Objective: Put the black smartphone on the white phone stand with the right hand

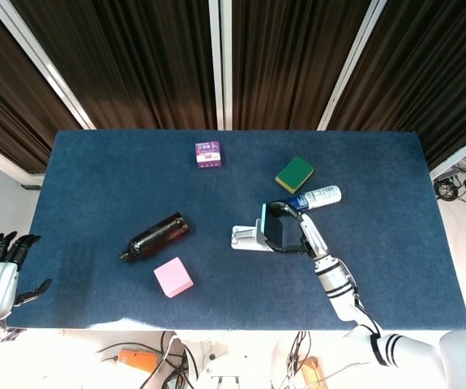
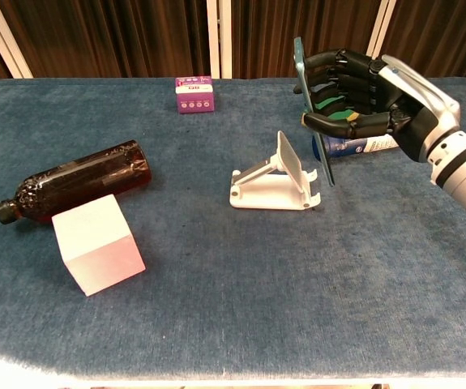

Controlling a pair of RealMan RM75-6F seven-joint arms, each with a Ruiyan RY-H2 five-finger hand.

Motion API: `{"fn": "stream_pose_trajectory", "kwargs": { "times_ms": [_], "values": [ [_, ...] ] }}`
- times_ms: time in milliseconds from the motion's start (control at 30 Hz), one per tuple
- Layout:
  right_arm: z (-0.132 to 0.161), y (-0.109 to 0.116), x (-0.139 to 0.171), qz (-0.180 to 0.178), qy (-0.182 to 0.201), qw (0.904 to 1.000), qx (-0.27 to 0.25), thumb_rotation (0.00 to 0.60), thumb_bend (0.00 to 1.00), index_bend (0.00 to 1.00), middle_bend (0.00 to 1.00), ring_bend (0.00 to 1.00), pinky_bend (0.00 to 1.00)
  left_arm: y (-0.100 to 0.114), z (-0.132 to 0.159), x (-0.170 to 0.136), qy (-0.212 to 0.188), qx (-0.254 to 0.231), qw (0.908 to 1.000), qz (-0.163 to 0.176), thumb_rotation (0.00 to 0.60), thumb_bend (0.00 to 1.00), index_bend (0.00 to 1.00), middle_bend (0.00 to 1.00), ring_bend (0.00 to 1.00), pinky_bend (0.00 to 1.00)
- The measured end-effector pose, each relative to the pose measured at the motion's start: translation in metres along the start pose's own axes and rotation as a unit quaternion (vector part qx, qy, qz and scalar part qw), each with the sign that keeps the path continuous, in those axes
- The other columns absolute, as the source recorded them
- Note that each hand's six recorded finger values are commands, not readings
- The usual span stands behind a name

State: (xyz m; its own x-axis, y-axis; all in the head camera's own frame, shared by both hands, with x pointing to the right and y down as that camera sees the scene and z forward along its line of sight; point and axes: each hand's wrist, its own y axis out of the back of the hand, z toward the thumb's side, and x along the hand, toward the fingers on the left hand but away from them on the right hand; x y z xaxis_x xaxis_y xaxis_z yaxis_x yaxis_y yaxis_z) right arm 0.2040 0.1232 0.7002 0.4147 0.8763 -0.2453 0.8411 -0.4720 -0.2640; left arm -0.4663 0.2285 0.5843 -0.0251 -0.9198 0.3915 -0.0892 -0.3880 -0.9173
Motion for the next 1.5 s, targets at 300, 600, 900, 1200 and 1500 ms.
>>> {"fn": "stream_pose_trajectory", "kwargs": {
  "times_ms": [300, 600, 900, 1200, 1500],
  "values": [
    [-0.005, -0.014, -0.009, 0.007, 0.003, 1.0000, 0.003, 0.600, 0.46, 0.59, 0.51, 0.37, 0.44, -0.003, -0.002, 0.001, 0.001, -0.001, 1.0000, -0.003, 0.600, 0.11, 0.17, 0.16, 0.06, 0.00],
    [-0.007, -0.028, -0.017, 0.027, 0.008, 0.9996, 0.008, 0.600, 0.46, 0.55, 0.50, 0.32, 0.41, -0.006, -0.003, 0.001, 0.002, -0.003, 1.0000, -0.006, 0.600, 0.11, 0.17, 0.16, 0.06, 0.00],
    [-0.011, -0.030, -0.016, 0.034, 0.006, 0.9993, 0.010, 0.600, 0.36, 0.40, 0.40, 0.23, 0.32, -0.007, -0.004, 0.001, 0.003, -0.003, 1.0000, -0.007, 0.600, 0.11, 0.17, 0.16, 0.06, 0.00],
    [-0.016, -0.026, -0.015, 0.032, 0.005, 0.9994, 0.014, 0.600, 0.36, 0.34, 0.35, 0.19, 0.28, -0.008, -0.003, 0.001, 0.003, -0.003, 1.0000, -0.008, 0.600, 0.11, 0.17, 0.16, 0.06, 0.00],
    [-0.020, -0.025, -0.011, 0.037, -0.003, 0.9993, 0.006, 0.600, 0.27, 0.16, 0.23, 0.08, 0.18, -0.007, -0.002, 0.002, 0.002, -0.003, 1.0000, -0.009, 0.600, 0.11, 0.17, 0.16, 0.06, 0.00]
  ]
}}
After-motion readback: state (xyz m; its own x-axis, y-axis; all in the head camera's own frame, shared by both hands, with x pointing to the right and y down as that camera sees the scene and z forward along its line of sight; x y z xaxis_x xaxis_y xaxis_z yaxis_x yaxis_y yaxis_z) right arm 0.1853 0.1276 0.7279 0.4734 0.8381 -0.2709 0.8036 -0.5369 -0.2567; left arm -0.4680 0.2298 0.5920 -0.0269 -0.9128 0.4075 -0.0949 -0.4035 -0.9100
